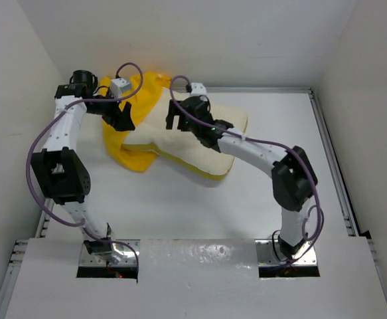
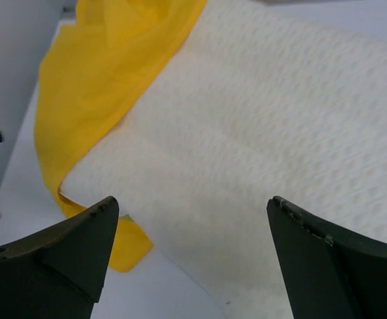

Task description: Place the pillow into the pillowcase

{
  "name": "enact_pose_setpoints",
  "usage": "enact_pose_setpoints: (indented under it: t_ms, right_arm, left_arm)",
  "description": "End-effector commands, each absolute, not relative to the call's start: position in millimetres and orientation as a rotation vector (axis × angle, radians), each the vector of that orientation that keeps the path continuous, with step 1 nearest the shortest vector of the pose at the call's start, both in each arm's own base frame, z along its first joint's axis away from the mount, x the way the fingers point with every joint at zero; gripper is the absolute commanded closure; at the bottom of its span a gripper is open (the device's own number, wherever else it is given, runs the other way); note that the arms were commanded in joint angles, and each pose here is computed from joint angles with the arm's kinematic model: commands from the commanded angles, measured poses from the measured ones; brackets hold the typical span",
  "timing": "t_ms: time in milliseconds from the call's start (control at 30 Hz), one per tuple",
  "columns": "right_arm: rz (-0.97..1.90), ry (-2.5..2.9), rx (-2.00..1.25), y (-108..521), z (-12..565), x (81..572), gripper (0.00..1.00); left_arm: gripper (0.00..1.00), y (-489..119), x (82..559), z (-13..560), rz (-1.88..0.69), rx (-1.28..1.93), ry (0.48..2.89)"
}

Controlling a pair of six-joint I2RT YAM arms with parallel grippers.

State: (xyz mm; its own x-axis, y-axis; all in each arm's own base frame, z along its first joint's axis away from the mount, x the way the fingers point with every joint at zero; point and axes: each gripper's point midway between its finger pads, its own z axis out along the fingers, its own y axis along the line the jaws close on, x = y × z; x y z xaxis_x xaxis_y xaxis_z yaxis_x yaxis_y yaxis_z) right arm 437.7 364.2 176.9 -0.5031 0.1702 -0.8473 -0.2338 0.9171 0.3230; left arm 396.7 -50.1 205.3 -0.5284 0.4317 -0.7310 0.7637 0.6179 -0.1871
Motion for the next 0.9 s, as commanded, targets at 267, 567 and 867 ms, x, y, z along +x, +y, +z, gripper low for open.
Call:
enact_pose_setpoints:
  t_ms: [267, 567, 867]
  right_arm:
    - [0.273, 2.202, 0.404, 178, 132, 438, 0.01]
    - [0.365, 2.412, 0.352, 197, 50, 425, 0.21]
    - [0.420, 2.435, -0.143, 243, 49, 333, 1.00]
  left_arm:
    - [0.22, -50, 539, 159, -0.086, 0.620, 2.254]
    - [0.79, -47, 560, 123, -0.029, 0.585, 2.317]
    - [1.00, -77, 558, 143, -0.226, 0.600, 2.239]
